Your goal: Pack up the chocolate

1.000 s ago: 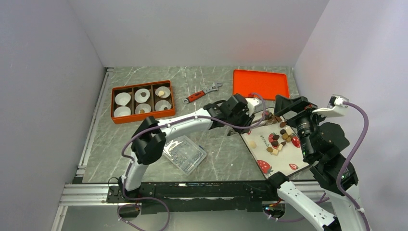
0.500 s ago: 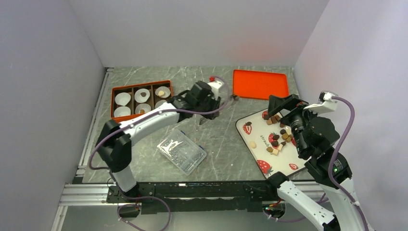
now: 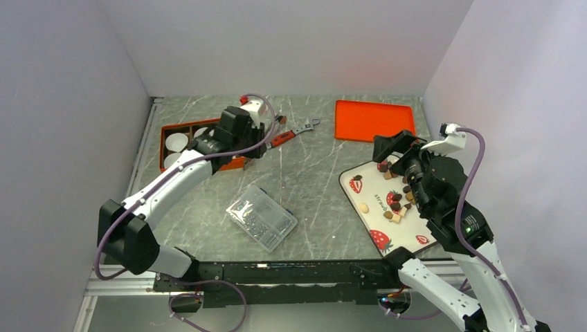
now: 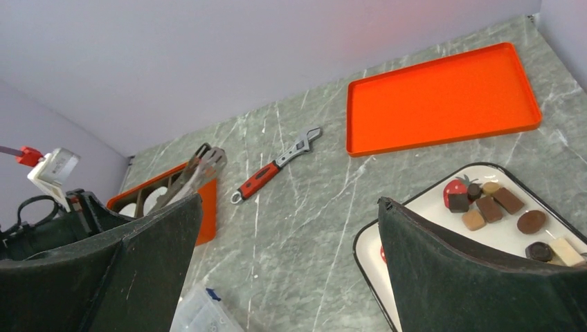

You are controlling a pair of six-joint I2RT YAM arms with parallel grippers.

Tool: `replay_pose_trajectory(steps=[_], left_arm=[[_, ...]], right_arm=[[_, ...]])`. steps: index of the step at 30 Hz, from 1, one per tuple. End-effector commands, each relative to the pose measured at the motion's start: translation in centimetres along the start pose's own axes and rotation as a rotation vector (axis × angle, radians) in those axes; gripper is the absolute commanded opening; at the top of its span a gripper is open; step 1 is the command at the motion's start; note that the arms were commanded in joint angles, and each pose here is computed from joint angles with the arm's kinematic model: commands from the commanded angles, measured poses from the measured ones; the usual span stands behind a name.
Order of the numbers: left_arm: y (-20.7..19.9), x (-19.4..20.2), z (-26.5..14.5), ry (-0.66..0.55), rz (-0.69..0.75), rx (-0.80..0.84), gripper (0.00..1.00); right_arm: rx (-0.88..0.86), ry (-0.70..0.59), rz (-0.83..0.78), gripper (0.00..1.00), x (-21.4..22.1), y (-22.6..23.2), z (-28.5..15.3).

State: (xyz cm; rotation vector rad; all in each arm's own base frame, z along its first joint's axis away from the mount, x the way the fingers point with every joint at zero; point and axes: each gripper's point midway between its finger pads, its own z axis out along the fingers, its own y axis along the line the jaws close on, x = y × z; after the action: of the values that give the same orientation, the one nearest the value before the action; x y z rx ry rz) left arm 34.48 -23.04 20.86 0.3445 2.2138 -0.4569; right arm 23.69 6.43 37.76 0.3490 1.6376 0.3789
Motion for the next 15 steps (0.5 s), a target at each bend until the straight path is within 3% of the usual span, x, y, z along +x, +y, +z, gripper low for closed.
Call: replay_pose_trajectory(steps=[1, 15], left_arm=[[3.2, -1.6, -2.2, -0.059, -0.052, -0.085, 0.34], [15.1, -0.6, -6.5, -0.055, -0.300, -0.386, 0.34]], right_arm=[[-0.050, -0.018, 0.007, 1.00, -0.6, 1.3, 0.6], [-0.094, 0.056, -0.029, 1.00, 1.1, 2.5, 1.5]])
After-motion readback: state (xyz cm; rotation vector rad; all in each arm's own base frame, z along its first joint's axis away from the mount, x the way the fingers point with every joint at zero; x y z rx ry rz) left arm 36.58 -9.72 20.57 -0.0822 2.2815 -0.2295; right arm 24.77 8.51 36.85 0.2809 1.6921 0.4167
